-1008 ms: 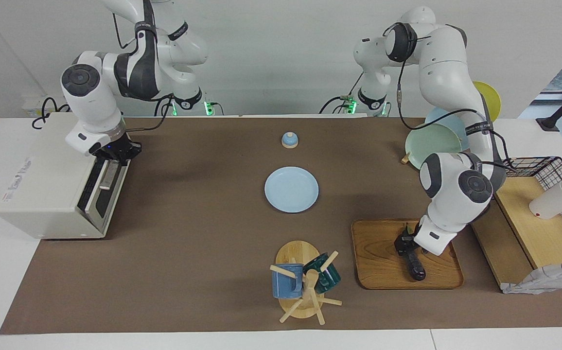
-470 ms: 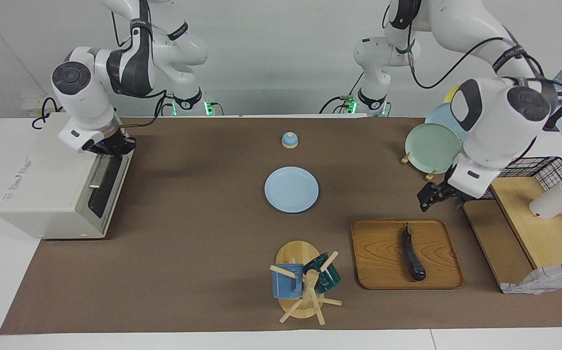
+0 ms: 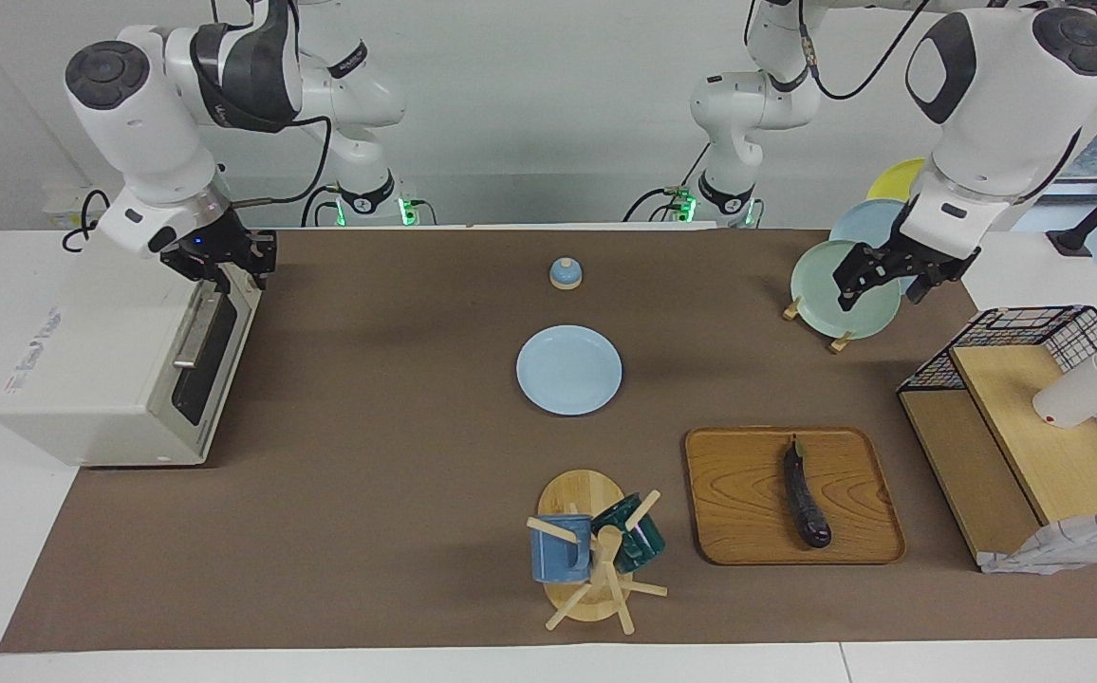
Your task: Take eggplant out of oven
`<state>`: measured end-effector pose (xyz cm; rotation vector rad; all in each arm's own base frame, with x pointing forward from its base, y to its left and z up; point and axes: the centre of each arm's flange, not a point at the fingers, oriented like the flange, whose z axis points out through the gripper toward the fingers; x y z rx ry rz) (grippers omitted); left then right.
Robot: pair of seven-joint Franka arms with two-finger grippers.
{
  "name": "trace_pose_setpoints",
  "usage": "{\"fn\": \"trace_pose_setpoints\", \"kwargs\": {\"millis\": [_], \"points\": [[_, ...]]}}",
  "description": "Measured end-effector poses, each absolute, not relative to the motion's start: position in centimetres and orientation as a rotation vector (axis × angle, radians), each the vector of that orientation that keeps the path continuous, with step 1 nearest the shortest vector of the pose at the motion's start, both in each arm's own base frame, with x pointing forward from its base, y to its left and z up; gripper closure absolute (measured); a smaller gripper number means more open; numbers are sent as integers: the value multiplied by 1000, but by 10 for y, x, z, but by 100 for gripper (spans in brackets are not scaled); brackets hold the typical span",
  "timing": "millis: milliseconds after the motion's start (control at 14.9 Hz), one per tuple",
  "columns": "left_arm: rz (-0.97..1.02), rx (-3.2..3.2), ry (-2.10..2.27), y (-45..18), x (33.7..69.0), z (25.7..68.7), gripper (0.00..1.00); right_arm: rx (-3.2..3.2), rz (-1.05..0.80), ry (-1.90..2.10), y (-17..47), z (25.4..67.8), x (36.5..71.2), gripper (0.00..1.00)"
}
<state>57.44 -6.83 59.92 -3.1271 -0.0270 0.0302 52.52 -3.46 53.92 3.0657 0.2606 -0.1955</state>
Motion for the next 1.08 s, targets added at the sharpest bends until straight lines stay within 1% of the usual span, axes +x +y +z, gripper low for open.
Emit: {"fn": "trace_pose_setpoints", "kwargs": {"millis": [269, 403, 605, 874, 1075], "points": [[132, -3114, -26, -67, 542, 576, 0, 3076, -220, 220, -47, 552, 535, 0], [150, -3119, -34, -67, 536, 572, 0, 3080, -214, 198, -42, 563, 547, 0], [133, -3155, -71, -67, 534, 581, 0, 3092, -217, 173, -42, 566, 559, 0], [145, -3162, -111, -52, 529, 610, 0, 3097, -200, 157, -47, 572, 561, 0], [146, -3162, -121, -48, 528, 614, 0, 3098, -184, 149, -44, 578, 558, 0]]}}
